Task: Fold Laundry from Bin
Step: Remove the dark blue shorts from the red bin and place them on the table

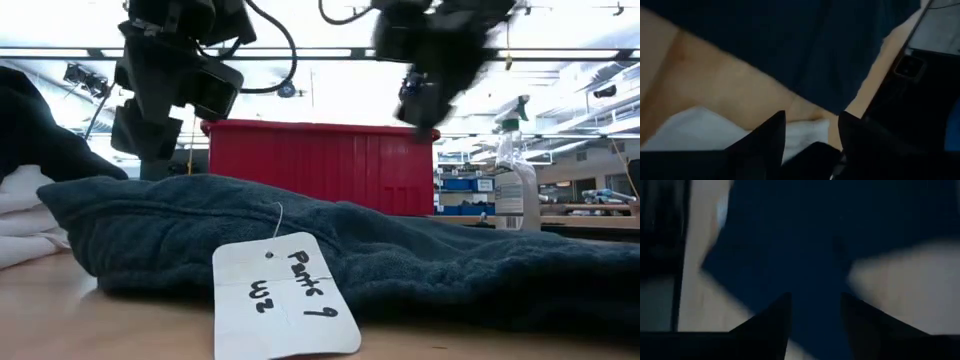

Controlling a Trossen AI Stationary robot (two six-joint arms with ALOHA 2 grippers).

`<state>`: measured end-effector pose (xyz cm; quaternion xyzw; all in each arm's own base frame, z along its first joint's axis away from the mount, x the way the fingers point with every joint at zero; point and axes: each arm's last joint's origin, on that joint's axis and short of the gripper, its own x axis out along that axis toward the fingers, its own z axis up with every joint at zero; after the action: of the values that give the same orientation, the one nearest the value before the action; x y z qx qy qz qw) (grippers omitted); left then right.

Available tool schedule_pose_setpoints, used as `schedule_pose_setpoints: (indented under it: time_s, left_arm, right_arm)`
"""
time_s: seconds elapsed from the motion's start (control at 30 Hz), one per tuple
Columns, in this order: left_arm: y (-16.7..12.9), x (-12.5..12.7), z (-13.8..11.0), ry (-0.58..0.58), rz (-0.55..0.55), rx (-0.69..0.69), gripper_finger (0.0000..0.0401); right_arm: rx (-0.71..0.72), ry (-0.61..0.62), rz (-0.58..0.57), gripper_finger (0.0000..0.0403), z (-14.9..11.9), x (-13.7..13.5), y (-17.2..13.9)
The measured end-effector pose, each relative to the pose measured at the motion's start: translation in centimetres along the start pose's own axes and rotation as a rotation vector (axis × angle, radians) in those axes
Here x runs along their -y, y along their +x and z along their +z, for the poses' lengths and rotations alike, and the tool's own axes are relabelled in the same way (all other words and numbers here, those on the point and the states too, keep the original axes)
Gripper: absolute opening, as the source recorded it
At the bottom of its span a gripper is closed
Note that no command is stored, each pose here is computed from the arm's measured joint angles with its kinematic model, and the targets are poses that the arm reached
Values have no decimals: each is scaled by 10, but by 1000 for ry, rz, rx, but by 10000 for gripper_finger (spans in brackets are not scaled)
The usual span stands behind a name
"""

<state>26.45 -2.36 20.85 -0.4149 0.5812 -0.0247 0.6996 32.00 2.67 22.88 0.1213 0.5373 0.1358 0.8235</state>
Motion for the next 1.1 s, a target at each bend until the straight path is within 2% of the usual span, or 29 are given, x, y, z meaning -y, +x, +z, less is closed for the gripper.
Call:
schedule_pose_setpoints:
  time_s: [0.07, 0.2, 0.33, 0.4, 0.53, 0.63, 0.7, 0.83, 1.0, 1.1]
  left_arm:
    - [6, 3, -4, 9, -41, 4, 174]
    - [18, 21, -18, 34, -112, -15, 164]
    - [26, 35, -35, 16, -122, -65, 163]
    - [32, 38, -39, -31, -108, -66, 163]
    - [41, 41, -35, -113, -102, -27, 163]
    - [55, 37, -28, -124, -102, -27, 163]
    - [65, 39, -22, -107, -129, -11, 163]
    - [82, 46, -13, 38, -211, 43, 162]
    - [106, 23, -10, 107, -72, -17, 162]
    - [111, 11, 1, 154, -40, 8, 162]
  right_arm:
    - [112, -3, -40, 173, 11, 11, -4]
    - [235, 17, -105, 173, 24, 31, -10]
    - [239, 43, -74, 175, 26, 46, -8]
    - [229, 51, -52, 175, 25, 49, -5]
    - [219, 49, -23, 173, 25, 49, -3]
    - [213, 50, -22, 172, 24, 49, -3]
    - [196, 61, -28, 172, 22, 48, -7]
    - [204, 70, -107, 172, 16, 43, -25]
    - [281, 54, -143, 172, 12, 31, -56]
    - [327, 72, -167, 172, 8, 25, -73]
